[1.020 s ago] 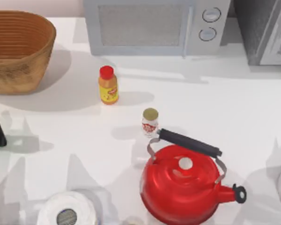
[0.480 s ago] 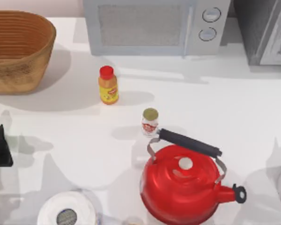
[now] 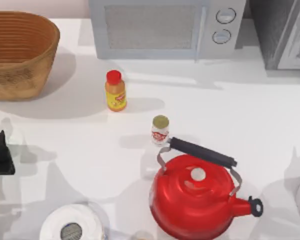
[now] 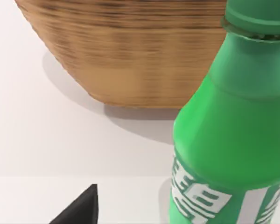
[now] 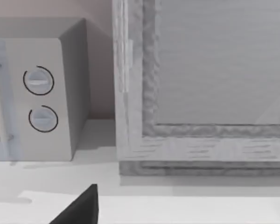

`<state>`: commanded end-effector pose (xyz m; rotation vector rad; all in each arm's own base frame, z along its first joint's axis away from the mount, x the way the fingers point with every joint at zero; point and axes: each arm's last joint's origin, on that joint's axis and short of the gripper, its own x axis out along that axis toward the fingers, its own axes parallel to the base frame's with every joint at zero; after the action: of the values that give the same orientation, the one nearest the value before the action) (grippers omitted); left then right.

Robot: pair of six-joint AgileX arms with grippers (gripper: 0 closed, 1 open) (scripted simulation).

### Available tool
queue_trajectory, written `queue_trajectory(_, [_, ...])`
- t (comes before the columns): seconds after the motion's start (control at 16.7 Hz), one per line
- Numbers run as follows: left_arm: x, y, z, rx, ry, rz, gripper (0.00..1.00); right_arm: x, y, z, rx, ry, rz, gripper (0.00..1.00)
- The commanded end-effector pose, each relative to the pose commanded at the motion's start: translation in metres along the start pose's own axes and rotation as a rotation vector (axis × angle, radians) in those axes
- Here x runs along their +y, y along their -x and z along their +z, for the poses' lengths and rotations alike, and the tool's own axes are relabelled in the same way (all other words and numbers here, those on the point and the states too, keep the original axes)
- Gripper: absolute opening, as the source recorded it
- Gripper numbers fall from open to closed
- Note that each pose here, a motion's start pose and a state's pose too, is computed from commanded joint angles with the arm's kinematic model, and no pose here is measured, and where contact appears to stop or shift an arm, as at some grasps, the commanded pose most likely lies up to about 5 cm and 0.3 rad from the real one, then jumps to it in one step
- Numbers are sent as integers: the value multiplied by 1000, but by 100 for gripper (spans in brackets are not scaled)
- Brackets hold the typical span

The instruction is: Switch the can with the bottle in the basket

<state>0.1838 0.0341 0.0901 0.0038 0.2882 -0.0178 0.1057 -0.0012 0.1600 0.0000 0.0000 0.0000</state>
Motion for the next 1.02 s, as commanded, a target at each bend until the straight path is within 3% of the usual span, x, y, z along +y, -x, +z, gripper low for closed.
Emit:
queue_trajectory(0.66, [1, -49, -1, 2, 0, -2, 100, 0, 0, 0, 0, 0, 0, 100])
queue_trajectory(1.02, [2, -54, -4, 13, 1, -2, 100, 0, 0, 0, 0, 0, 0, 100])
